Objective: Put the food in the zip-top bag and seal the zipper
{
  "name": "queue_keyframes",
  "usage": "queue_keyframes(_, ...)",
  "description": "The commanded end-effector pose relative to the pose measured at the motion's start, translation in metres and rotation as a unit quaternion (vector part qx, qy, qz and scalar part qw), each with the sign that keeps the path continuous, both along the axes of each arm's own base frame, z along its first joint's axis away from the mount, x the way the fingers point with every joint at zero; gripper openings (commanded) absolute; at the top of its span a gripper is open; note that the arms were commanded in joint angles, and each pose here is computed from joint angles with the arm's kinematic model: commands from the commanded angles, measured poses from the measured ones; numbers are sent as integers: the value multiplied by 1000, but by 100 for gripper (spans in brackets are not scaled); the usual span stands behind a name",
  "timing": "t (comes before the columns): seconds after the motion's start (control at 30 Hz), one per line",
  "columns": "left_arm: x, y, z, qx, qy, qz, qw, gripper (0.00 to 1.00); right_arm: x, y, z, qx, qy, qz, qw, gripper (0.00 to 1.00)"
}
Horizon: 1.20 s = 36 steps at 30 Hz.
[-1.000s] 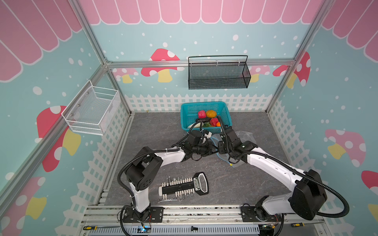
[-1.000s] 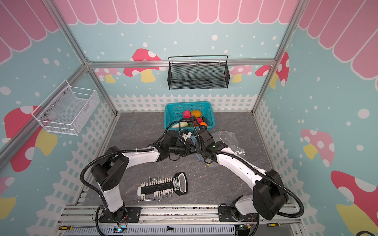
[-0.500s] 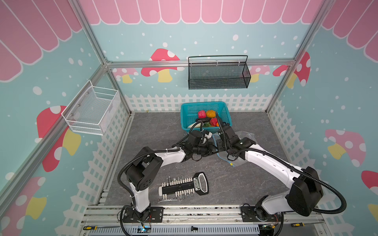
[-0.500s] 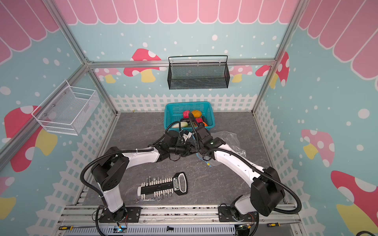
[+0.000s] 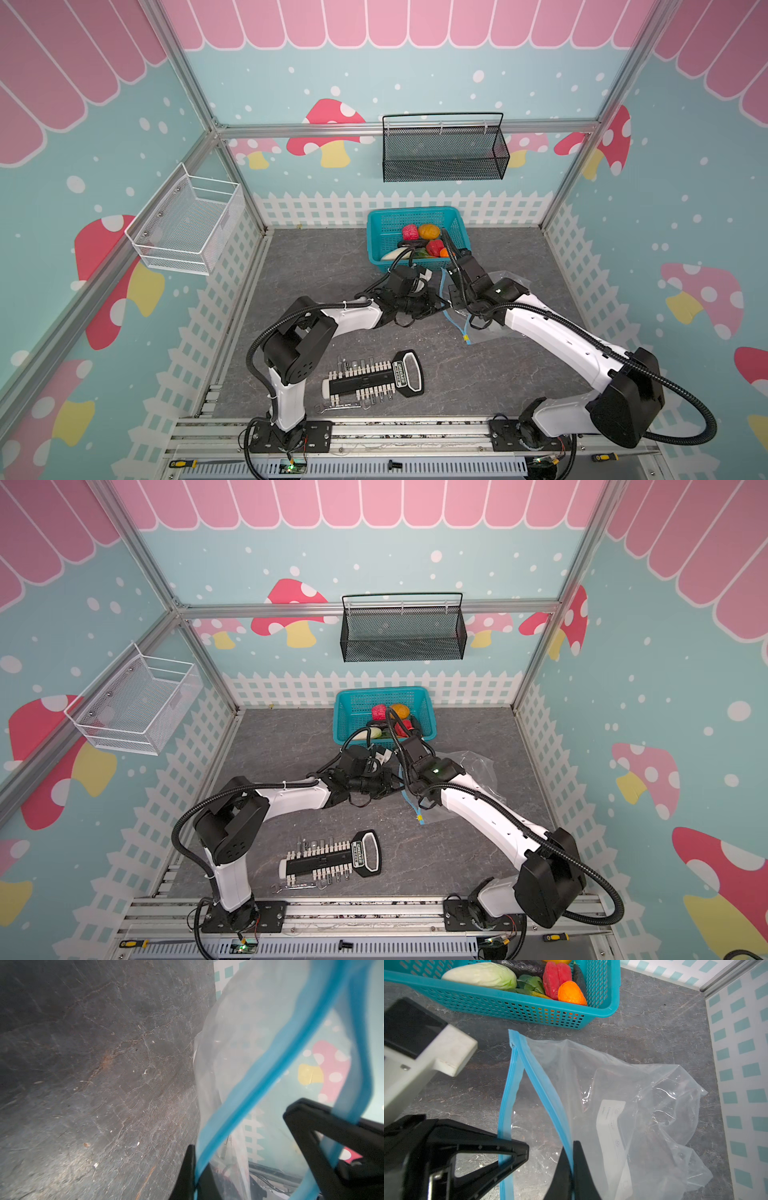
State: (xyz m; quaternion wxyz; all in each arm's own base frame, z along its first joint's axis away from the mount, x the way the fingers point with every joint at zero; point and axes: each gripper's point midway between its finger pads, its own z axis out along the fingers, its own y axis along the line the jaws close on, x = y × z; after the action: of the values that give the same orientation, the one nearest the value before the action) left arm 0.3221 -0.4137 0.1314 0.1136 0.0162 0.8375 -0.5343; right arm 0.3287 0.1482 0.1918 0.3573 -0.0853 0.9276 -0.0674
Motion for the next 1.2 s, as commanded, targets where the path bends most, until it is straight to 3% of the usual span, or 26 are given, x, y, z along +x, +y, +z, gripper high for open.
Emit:
queue_keyframes(0.0, 7, -4, -6, 15, 6, 18, 1000, 0, -5, -11, 9, -20, -1, -18, 1000, 0)
queue_keyframes(0.37, 1, 13, -31, 71, 11, 22, 997, 3, 2, -3, 1, -21, 16, -18, 999, 0)
queue_keyframes(0.63, 5, 22, -16, 64, -11, 22, 998, 29, 6, 4, -17, -20, 36, -20, 999, 0)
queue_keyframes(0.8, 17, 53, 5, 69, -48, 56, 995, 44, 8, 3, -25, -30, 42, -24, 998, 0)
queue_keyframes(1.03, 51, 98, 33, 124, -88, 99, 983, 55, 14, 7, -30, -31, 42, -21, 998, 0)
queue_keyframes(1.17, 88, 122, 44, 181, -99, 120, 971, 60, 15, 8, -34, -30, 44, -21, 998, 0)
